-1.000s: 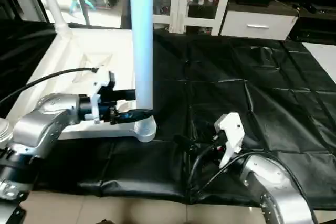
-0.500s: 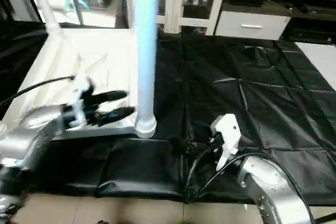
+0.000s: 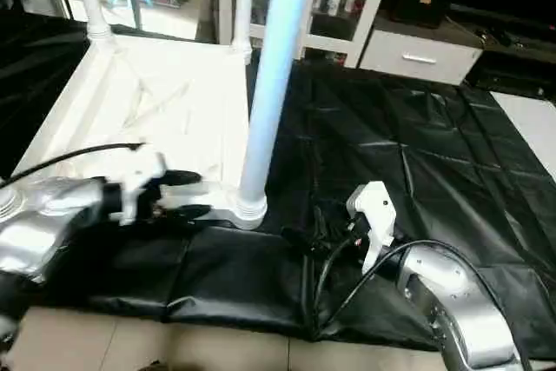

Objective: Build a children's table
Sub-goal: Rotate table base

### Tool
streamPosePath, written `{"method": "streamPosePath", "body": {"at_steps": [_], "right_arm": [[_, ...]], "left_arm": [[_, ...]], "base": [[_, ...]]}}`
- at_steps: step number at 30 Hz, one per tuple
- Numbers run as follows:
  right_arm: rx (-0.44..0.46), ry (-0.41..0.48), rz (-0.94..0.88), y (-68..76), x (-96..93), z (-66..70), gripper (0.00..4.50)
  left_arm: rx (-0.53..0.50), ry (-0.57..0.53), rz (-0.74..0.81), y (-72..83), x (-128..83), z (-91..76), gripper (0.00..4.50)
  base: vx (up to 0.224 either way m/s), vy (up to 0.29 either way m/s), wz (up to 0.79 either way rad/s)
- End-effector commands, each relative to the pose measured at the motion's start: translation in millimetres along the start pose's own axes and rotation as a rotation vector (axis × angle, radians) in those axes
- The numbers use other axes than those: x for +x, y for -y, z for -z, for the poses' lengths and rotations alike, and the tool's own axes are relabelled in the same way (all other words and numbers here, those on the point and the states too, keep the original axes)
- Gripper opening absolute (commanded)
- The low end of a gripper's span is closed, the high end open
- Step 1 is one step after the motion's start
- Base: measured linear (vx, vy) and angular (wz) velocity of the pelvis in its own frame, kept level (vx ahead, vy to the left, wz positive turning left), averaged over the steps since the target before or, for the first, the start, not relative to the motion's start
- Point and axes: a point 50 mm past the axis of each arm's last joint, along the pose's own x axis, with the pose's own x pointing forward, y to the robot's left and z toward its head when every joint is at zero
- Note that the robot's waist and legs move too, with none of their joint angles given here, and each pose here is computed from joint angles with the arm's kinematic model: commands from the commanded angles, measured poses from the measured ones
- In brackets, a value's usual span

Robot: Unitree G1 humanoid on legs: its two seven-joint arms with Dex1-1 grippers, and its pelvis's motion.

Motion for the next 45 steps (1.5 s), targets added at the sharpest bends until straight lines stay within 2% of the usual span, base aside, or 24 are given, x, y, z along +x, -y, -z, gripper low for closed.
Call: {"method": "streamPosePath", "body": {"at_steps": [1, 5, 7, 10, 12, 15, 18, 21, 25, 27, 28, 31, 33, 38, 45], "right_arm": [[-0.021, -0.03, 0.0, 3.4, -2.5, 1.8, 4.08], [-0.027, -0.035, 0.009, 4.3, -6.5, 2.4, 4.08], [-0.027, -0.039, 0.015, 4.5, -8.9, 3.3, 4.08], [-0.026, -0.04, 0.02, 4.7, -10.5, 4.0, 4.08], [-0.026, -0.04, 0.021, 4.9, -10.7, 4.1, 4.08], [-0.026, -0.043, 0.018, 4.5, -10.6, 5.2, 4.08], [-0.026, -0.045, 0.015, 4.8, -10.3, 5.5, 4.08], [-0.027, -0.047, 0.011, 5.3, -10.2, 5.4, 4.08], [-0.032, -0.05, 0.006, 6.2, -9.8, 5.1, 4.08], [-0.033, -0.05, 0.005, 6.4, -9.7, 5.0, 4.08], [-0.035, -0.051, 0.003, 6.7, -9.5, 4.9, 4.08], [-0.037, -0.053, -0.002, 7.1, -9.0, 4.8, 4.08], [-0.037, -0.052, -0.003, 7.3, -8.7, 4.7, 4.08], [-0.04, -0.047, -0.006, 6.7, -7.0, 4.0, 4.08], [-0.038, -0.042, 0.004, 8.4, -5.9, 3.4, 4.08]], "left_arm": [[0.012, -0.016, 0.039, 0.2, 5, -2.9, 3.39], [0.064, -0.114, 0.029, -5.7, 5, 5.3, 3.39], [0.06, -0.168, 0.053, -6.7, 2, 11.7, 3.39], [0.033, -0.181, 0.07, -6.9, 0, 14.0, 3.39], [0.025, -0.173, 0.067, -8.1, 0, 13.6, 3.03], [0.019, -0.165, 0.07, -10.6, 0, 12.8, 2.98], [0.011, -0.169, 0.086, -10.7, -1, 12.7, 2.63], [0.001, -0.181, 0.11, -10.2, -3, 13.0, 2.57], [0.0, -0.205, 0.133, -10.3, -4, 13.4, 2.15], [0.001, -0.209, 0.133, -10.8, -4, 13.5, 2.17], [-0.005, -0.217, 0.141, -10.8, -4, 14.2, 1.79], [-0.009, -0.238, 0.154, -10.6, -4, 15.5, 1.69], [-0.008, -0.244, 0.154, -10.9, -4, 16.2, 1.33], [-0.004, -0.274, 0.168, -8.5, -2, 21.3, 1.03], [-0.008, -0.307, 0.206, -2.4, 0, 26.8, 0.38]], "base": [[0.0, 0.0, 0.0], [0.0, 0.0, 0.0], [0.0, 0.0, 0.0], [0.0, 0.0, 0.0], [0.0, 0.0, 0.0], [0.0, 0.0, 0.0], [0.0, 0.0, 0.0], [0.0, 0.0, 0.0], [0.0, 0.0, 0.0], [0.0, 0.0, 0.0], [0.0, 0.0, 0.0], [0.0, 0.0, 0.0], [0.0, 0.0, 0.0], [0.0, 0.0, 0.0], [0.0, 0.0, 0.0]]}}
